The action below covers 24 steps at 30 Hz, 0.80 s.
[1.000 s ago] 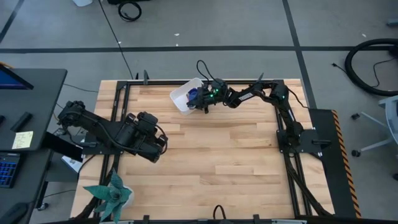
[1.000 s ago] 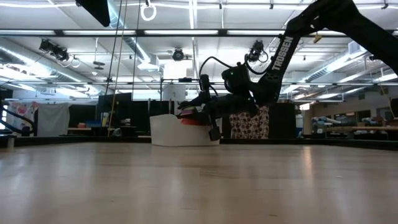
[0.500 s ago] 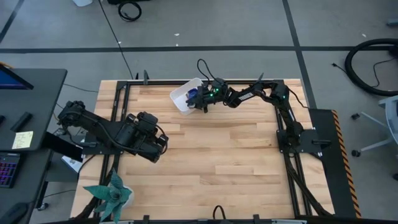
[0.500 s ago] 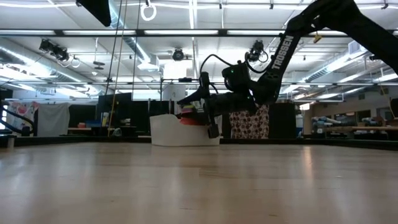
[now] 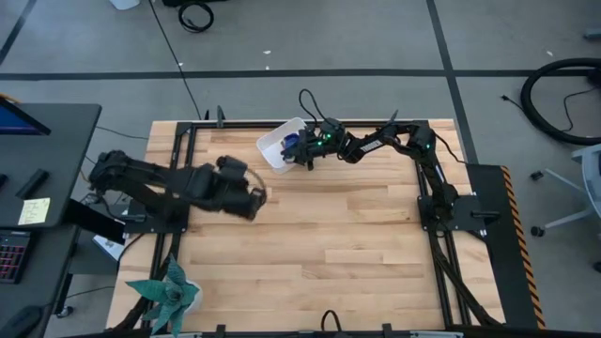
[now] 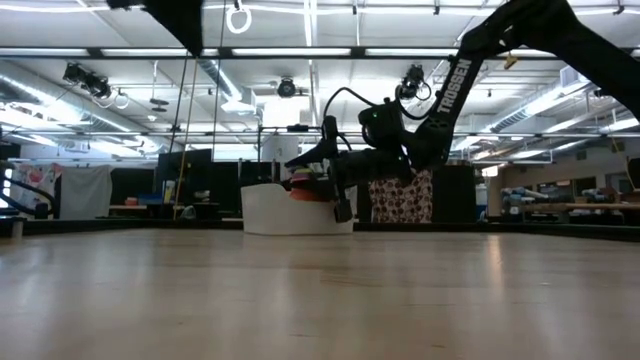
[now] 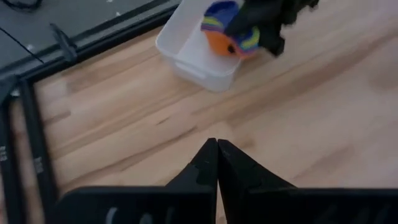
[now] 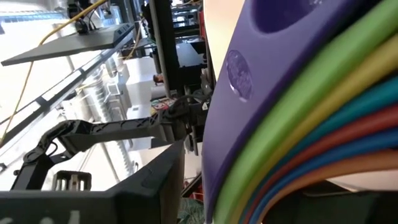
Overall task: Nest measuring cups in basket
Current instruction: Put the stacked measuring cups into the white bin
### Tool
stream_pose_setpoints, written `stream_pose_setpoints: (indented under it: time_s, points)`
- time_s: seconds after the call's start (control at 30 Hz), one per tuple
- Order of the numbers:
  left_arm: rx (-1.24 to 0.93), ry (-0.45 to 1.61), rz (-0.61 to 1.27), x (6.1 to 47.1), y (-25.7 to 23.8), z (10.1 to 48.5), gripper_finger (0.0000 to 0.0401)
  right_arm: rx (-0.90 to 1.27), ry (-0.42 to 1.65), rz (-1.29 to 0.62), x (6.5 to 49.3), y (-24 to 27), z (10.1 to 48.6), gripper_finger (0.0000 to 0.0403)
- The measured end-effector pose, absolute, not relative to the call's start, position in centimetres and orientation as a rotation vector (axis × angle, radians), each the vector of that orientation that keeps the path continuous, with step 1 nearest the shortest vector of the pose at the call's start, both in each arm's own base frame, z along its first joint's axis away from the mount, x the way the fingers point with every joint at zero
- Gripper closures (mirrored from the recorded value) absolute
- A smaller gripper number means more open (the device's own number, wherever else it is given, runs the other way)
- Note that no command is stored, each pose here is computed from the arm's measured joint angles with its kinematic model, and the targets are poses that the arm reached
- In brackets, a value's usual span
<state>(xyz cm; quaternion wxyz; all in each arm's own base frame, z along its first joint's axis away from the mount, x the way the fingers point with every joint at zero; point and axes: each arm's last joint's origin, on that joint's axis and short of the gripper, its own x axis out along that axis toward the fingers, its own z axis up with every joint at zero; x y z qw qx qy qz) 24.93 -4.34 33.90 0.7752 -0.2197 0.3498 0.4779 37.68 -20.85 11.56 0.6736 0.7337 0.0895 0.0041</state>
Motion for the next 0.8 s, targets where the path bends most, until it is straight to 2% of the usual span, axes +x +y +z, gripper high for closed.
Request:
stream_pose_setpoints:
  time_s: [0.23, 0.37, 0.63, 0.8]
  points:
    - [-0.602, 0.720, 0.937, 28.6, 0.3, 33.8, 0.0393, 1.650, 0.200, 0.012, 37.7, -20.8, 11.6, 0.0231]
    - [-0.664, 0.715, 0.972, 30.0, 2.8, 32.8, 0.0393, 1.646, 0.206, 0.021, 37.7, -20.8, 11.6, 0.0231]
    - [-0.651, 0.736, 1.006, 31.0, 6.3, 31.6, 0.0397, 1.632, 0.211, 0.029, 37.7, -20.8, 11.6, 0.0231]
    - [-0.649, 0.813, 0.886, 31.1, 8.3, 31.4, 0.0398, 1.631, 0.213, 0.033, 37.7, -20.8, 11.6, 0.0231]
